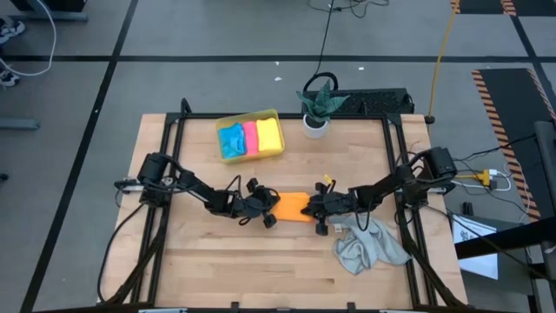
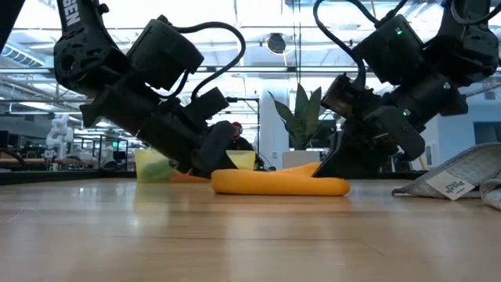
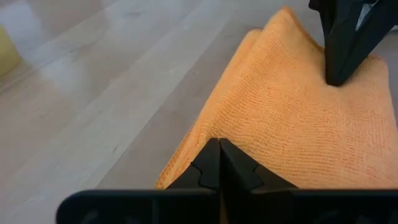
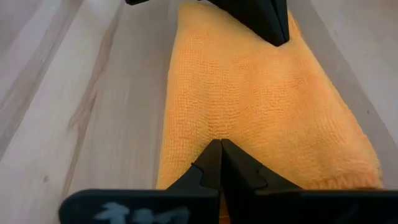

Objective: Fold microfiber towels
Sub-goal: Fold the orange microfiber cloth

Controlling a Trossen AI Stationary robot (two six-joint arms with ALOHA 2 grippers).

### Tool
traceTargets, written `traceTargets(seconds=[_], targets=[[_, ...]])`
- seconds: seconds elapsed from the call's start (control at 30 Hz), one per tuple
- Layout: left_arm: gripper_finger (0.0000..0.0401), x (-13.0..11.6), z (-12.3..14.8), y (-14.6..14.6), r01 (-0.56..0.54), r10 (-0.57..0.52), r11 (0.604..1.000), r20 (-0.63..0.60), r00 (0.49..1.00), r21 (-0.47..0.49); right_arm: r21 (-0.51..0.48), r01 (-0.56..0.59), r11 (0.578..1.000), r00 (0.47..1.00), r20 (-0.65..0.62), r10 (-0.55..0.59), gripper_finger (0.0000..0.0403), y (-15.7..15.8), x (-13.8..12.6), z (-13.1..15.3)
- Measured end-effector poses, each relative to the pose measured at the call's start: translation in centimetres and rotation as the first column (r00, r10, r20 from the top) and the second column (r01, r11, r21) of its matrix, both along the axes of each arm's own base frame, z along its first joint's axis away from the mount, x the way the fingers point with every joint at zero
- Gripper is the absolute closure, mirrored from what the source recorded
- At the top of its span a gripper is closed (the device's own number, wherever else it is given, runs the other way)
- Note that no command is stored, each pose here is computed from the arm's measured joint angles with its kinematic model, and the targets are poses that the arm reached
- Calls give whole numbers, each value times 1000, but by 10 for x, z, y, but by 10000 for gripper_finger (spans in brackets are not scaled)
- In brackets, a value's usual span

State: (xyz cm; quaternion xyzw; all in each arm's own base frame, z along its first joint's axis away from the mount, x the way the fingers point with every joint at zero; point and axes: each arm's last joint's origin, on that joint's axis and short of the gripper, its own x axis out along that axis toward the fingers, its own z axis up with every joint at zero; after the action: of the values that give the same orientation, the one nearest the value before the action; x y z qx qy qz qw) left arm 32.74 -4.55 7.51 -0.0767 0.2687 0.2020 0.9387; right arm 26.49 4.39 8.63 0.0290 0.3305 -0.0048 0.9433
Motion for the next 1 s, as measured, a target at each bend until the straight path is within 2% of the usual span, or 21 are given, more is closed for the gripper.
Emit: traceTargets(seconds=[0.2, 0.3, 0.37, 0.47, 0.6, 0.8, 1.0], targets=[[382, -2, 9, -6, 25, -25, 1000, 12, 1000, 3, 21, -2, 1000, 995, 101, 0, 403, 1, 3, 15], [384, -2, 21, -11, 50, -51, 999, 45, 998, 9, 71, 20, 997, 982, 184, -33, 403, 1, 7, 23], [392, -3, 26, -13, 63, -63, 998, 56, 996, 16, 82, 37, 996, 980, 192, -52, 403, -2, 8, 23], [398, -2, 29, -16, 74, -76, 997, 73, 994, 22, 50, 116, 992, 975, 187, -124, 403, -7, 8, 22], [386, -2, 26, -16, 75, -76, 997, 64, 995, 18, 2, 239, 971, 961, 141, -236, 403, -14, 5, 17], [388, -6, 20, -17, 113, -113, 994, -12, 994, -8, -6, 297, 955, 953, 59, -296, 403, -20, 0, 10], [394, -8, 19, -22, 129, -129, 992, -24, 991, -6, 1, 312, 950, 950, 34, -312, 403, -21, -2, 8]])
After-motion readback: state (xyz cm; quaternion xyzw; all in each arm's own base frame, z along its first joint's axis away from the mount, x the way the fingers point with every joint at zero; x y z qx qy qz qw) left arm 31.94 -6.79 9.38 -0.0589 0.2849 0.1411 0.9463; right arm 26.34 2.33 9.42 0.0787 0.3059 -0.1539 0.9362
